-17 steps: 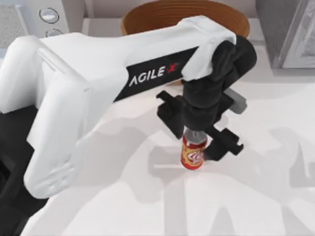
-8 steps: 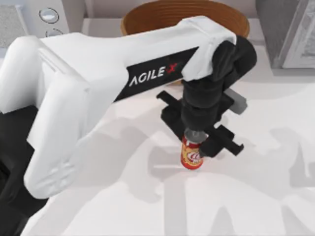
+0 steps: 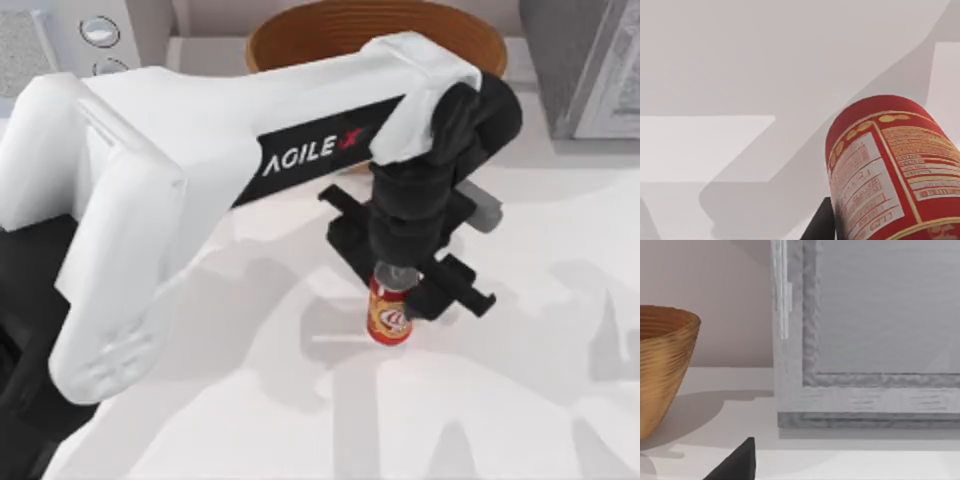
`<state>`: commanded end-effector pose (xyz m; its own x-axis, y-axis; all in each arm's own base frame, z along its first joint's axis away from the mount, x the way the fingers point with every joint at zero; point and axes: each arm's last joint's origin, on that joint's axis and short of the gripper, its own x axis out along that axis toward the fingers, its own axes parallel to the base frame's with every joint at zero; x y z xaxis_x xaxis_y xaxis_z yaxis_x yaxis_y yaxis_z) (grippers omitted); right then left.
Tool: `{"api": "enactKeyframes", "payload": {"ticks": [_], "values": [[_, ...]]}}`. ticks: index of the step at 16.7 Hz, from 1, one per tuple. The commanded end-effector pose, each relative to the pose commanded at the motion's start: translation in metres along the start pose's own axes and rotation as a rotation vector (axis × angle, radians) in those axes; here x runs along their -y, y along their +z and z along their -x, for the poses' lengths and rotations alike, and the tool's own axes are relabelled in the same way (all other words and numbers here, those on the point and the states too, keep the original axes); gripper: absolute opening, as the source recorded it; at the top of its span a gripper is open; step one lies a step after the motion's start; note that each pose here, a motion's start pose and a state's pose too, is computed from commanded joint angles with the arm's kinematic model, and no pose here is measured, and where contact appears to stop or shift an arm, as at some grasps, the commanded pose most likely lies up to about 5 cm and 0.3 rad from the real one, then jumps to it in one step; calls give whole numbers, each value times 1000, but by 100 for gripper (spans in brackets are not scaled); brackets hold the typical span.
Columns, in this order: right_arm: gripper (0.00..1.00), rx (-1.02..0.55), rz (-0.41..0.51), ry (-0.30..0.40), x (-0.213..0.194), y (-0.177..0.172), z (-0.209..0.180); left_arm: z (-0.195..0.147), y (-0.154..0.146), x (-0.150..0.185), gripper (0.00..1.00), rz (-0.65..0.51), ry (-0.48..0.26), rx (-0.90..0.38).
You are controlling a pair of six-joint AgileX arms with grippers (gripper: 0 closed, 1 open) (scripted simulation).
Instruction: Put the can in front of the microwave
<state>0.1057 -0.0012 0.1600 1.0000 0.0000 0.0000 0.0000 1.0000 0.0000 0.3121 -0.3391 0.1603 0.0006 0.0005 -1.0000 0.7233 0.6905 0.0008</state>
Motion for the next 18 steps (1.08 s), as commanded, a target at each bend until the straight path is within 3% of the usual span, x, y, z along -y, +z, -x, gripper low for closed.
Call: {"api": "enactKeyframes", "payload": {"ticks": [8, 13, 18], "values": [[100, 0, 0, 0, 0, 0, 0, 39, 0, -1, 0, 3, 0, 0], [100, 0, 0, 0, 0, 0, 0, 37, 0, 1, 0, -2, 1, -3], [100, 0, 0, 0, 0, 0, 0, 46, -11, -50, 0, 65, 5, -62]]}}
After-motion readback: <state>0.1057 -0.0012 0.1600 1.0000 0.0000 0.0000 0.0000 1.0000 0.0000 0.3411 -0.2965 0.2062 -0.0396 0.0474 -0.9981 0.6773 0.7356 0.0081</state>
